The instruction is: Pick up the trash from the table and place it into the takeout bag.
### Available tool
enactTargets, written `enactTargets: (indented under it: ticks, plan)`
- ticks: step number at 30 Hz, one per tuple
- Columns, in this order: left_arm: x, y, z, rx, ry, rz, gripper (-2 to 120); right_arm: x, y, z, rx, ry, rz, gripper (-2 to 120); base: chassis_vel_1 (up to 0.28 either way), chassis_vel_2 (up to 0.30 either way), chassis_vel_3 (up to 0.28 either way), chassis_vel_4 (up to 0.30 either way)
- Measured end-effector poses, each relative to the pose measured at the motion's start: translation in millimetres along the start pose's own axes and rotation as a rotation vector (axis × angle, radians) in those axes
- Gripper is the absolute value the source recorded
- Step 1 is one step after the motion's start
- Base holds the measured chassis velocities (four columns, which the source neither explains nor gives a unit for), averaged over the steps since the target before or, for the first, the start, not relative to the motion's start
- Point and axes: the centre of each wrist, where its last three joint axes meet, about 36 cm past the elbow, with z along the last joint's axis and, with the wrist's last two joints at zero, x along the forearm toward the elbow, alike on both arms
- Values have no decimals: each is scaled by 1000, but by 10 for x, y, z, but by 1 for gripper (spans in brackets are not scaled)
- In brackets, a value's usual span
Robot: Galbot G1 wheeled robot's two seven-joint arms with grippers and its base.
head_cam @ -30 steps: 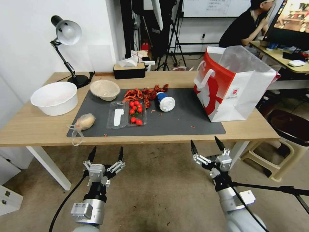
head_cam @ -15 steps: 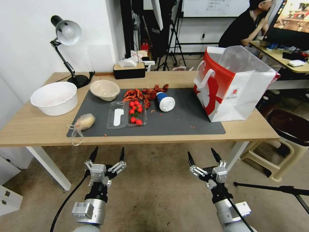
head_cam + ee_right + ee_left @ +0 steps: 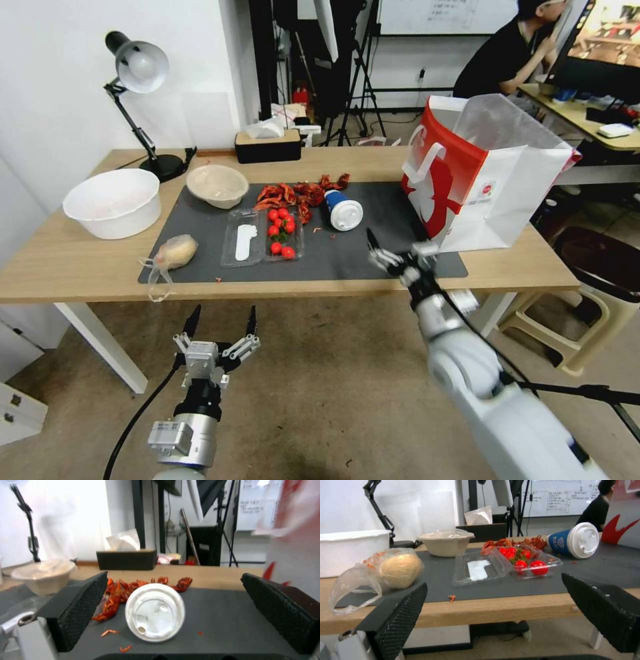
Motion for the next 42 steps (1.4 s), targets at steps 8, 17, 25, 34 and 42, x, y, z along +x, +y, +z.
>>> enactTargets:
  ticks: [8,17,25,34,42]
  plan:
    - [-4,-7,2,1,-1,-9,100,-647,165,-77,39,59,40,100,0,0,0,0]
    - [-1,6,38,-3,4,-20,100,-1064,281,-100,37,221,89,100,0,0,0,0]
    - [-14,24,66,23,14,-27,100,-1258,392,20,17,330,106,100,0,0,0,0]
    - [-10,40,48,22,7,-27,100,-1389,337,129,-5,384,87,100,0,0,0,0]
    - [-8,52,54,21,0,-33,100,-1330,289,158,-15,388,65,89,0,0,0,0]
